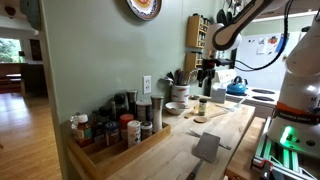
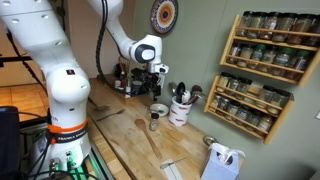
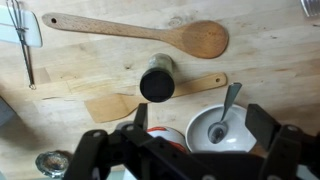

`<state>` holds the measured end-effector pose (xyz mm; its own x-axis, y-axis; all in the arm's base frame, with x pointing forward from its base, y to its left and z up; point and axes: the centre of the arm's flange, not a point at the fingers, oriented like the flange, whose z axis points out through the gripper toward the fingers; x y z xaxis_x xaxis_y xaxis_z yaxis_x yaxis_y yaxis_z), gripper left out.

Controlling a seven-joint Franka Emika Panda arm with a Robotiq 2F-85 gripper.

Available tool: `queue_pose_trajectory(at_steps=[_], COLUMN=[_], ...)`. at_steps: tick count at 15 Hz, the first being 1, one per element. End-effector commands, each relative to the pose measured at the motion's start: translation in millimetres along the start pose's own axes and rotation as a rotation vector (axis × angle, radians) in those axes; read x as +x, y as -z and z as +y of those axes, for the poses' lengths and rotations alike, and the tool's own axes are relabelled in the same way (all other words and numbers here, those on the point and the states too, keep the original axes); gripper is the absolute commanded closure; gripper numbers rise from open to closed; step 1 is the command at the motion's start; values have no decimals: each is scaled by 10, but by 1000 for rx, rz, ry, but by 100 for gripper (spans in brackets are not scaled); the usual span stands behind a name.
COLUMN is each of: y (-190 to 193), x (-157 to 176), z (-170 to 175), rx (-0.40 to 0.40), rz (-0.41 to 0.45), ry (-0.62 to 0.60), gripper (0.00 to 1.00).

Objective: Take the lid off the spice bottle and put it on the table

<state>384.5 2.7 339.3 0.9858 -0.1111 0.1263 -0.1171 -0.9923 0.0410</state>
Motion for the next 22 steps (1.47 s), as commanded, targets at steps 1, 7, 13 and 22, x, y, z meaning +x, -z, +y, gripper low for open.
queue_pose_trajectory(at_steps=[1,7,13,22], y=[-428,-269,-464,-896], x=[-228,65,77,123], z=[213,145,179,255], rx=[-33,-24,-57,-18], rz=[-19,-27,-47,-57], ry=[29,16,21,39], gripper=[0,0,0,0])
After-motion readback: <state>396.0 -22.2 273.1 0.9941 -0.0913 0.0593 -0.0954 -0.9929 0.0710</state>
